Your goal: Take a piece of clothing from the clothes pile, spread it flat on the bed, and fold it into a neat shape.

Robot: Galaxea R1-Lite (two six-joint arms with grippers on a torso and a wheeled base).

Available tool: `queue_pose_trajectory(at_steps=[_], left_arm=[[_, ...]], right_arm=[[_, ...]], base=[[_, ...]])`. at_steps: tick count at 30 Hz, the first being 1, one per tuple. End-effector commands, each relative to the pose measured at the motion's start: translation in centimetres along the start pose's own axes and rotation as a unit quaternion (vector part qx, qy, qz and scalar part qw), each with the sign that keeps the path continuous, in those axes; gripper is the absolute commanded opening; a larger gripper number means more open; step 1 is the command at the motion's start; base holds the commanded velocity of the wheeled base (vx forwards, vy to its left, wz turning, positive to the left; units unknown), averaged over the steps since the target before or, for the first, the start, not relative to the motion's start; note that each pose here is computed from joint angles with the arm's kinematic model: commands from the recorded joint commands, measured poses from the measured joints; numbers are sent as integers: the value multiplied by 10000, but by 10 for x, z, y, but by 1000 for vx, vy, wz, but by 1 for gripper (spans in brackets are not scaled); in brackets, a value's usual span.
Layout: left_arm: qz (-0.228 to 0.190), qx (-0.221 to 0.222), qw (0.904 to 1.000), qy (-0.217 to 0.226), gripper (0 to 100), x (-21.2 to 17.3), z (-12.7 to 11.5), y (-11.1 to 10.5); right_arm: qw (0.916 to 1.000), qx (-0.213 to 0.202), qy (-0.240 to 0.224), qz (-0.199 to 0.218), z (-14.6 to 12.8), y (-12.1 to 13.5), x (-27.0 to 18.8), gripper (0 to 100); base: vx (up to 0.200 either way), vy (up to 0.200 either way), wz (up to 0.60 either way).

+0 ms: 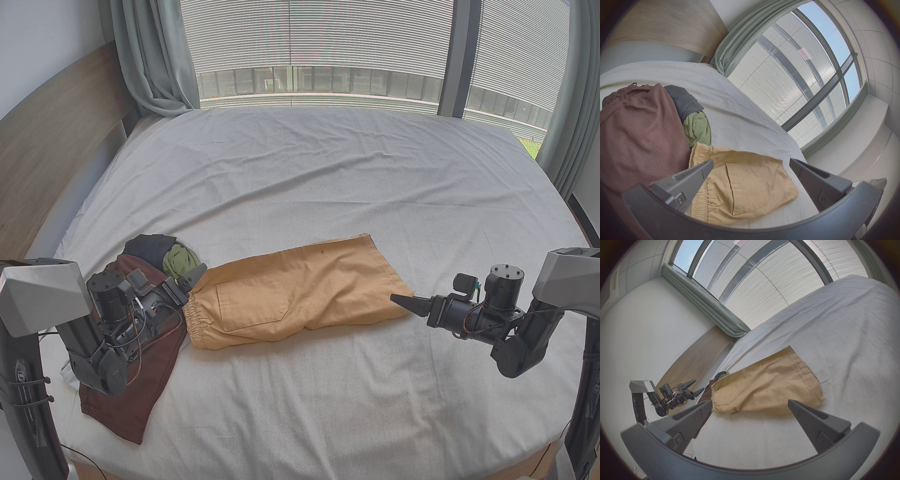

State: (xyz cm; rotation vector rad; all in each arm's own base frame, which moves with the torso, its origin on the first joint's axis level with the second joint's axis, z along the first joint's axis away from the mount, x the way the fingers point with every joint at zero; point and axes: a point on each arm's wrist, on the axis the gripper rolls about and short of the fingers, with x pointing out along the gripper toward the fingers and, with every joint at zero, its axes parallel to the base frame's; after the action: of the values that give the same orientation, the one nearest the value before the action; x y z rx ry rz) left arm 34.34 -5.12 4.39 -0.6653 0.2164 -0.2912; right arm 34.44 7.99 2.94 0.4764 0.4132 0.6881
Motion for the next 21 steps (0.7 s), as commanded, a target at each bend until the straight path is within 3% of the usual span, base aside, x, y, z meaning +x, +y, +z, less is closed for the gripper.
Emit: queue_pose_trajectory(at_steps=[1, 21], left_arm=[[17, -1, 10000, 51, 100, 0, -3, 1], [54, -9, 9998, 185, 100, -3, -9, 2]], right_arm=[[9997, 144, 186, -118, -15, -14, 6, 100], [9982, 340, 420, -274, -43, -46, 27, 100]], base=[[0, 0, 0], [0, 0, 0]])
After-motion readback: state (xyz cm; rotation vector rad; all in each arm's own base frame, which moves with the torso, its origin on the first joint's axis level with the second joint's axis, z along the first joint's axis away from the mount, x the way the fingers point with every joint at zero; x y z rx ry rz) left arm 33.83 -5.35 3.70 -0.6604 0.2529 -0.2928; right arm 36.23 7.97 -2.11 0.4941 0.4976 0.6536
